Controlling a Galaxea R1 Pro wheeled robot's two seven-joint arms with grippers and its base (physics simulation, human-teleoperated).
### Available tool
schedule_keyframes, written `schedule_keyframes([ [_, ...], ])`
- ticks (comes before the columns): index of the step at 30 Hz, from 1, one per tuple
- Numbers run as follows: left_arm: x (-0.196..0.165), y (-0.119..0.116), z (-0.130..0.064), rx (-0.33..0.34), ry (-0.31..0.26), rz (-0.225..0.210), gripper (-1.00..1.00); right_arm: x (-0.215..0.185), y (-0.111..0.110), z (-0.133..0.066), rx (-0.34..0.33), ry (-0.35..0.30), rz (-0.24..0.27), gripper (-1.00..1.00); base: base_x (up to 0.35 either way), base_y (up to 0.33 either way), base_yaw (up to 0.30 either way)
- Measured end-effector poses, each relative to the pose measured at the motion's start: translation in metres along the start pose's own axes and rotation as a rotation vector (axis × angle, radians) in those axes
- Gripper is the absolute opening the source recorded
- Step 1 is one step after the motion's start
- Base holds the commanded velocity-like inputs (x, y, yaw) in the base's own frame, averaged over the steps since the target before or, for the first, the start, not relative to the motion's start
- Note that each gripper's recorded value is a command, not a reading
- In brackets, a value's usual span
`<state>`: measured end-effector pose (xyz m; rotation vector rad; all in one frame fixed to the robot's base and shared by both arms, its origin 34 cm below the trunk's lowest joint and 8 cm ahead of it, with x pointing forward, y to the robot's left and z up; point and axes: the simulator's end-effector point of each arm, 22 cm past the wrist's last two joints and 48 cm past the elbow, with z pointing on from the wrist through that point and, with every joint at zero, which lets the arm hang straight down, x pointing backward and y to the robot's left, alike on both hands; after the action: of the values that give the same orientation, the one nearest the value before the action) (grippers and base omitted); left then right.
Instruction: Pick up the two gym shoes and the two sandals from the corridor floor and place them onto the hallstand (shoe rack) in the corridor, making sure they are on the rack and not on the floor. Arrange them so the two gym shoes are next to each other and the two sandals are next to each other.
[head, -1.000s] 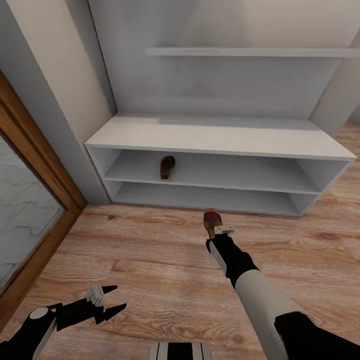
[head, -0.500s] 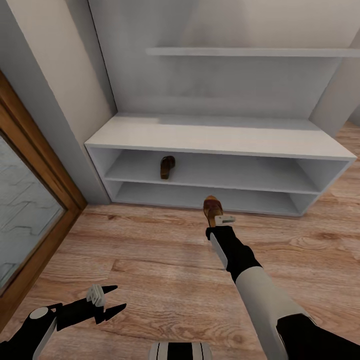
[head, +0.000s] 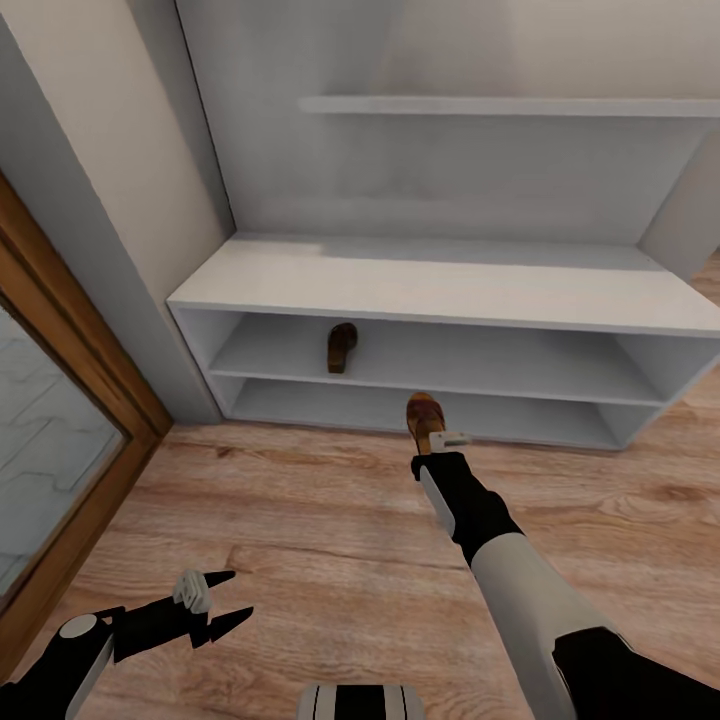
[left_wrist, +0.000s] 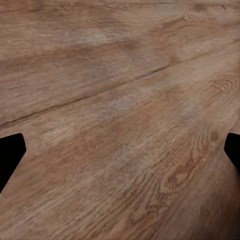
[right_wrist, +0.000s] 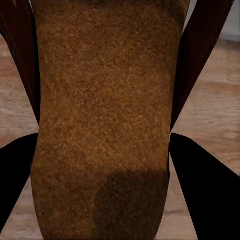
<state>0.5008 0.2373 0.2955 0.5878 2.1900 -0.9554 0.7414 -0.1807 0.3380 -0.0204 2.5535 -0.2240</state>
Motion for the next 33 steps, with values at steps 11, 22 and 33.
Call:
schedule_keyframes([
  [11, 0.001, 0.000, 0.002, 0.003, 0.006, 0.001, 1.00, 0.003, -0.001, 0.003, 0.004, 0.005, 0.001, -1.00, 0.007, 0.004, 0.148],
  [22, -0.007, 0.004, 0.006, 0.012, 0.060, -0.062, 1.00, 0.005, -0.001, 0.008, 0.006, 0.010, 0.003, -1.00, 0.000, 0.000, 0.173],
  [33, -0.014, 0.000, 0.009, 0.020, 0.069, -0.044, 1.00, 0.003, -0.001, 0.007, 0.006, 0.003, 0.005, -1.00, 0.064, 0.026, 0.018],
])
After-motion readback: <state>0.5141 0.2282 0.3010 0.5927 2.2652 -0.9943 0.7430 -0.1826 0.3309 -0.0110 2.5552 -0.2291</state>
